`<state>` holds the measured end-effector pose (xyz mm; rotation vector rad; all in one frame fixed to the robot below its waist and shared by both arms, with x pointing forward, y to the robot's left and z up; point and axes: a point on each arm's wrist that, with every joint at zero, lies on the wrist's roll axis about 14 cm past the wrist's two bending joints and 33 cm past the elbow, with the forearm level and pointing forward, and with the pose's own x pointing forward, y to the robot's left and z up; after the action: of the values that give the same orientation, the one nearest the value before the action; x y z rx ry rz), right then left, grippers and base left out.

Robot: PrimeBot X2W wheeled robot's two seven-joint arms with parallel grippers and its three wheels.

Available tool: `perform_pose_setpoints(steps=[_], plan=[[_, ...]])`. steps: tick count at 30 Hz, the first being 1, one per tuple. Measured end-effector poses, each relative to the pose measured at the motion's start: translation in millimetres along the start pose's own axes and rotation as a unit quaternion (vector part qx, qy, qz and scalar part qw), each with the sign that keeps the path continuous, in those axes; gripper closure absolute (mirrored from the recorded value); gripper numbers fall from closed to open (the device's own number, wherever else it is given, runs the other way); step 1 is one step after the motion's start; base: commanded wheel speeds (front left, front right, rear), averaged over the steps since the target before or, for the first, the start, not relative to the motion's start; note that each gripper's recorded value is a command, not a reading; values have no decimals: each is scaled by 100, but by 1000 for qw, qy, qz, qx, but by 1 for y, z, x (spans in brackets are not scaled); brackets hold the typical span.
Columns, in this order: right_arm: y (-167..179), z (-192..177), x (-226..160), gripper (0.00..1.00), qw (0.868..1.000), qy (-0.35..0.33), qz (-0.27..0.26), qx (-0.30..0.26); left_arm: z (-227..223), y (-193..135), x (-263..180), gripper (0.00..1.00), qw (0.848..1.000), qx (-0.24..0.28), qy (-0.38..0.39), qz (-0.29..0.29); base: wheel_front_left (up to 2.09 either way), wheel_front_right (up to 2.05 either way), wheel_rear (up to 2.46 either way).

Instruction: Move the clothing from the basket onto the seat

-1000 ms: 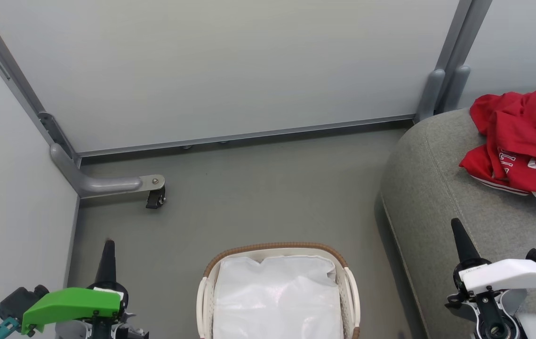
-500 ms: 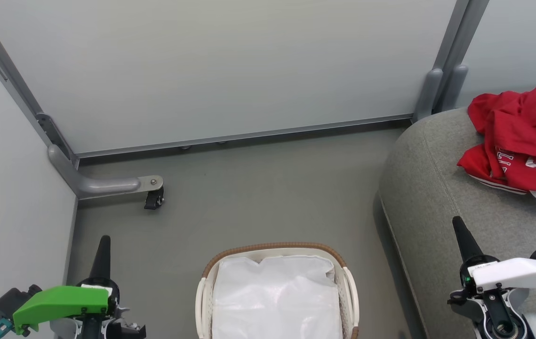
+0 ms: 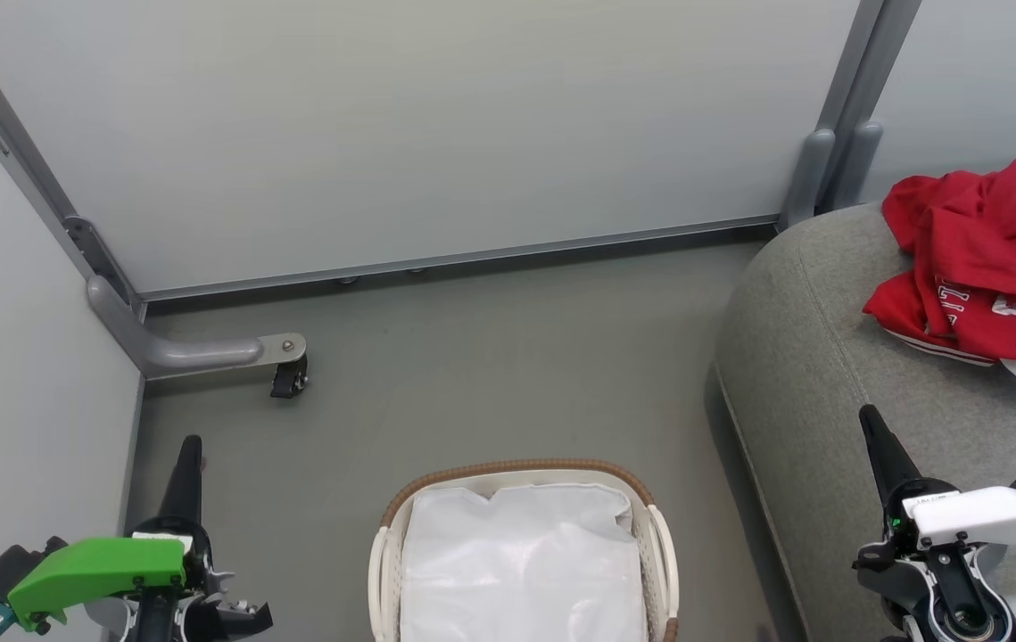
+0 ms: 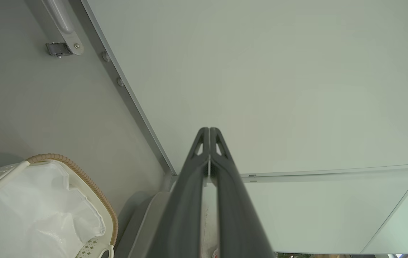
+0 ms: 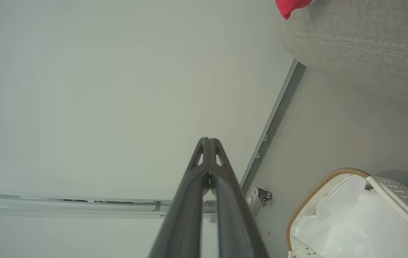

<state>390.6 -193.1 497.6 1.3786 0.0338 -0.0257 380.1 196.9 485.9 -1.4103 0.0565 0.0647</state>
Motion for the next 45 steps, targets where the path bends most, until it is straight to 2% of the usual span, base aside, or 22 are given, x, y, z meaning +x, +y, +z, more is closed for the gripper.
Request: perform_pose_setpoints(steps=[28, 45], plan=[[7, 7, -2, 100, 995, -1, 18, 99, 5, -17, 6, 100, 996, -82, 3, -33, 0, 0, 0], [8, 7, -2, 100, 995, -1, 18, 99, 5, -18, 6, 100, 996, -82, 3, -34, 0, 0, 0]])
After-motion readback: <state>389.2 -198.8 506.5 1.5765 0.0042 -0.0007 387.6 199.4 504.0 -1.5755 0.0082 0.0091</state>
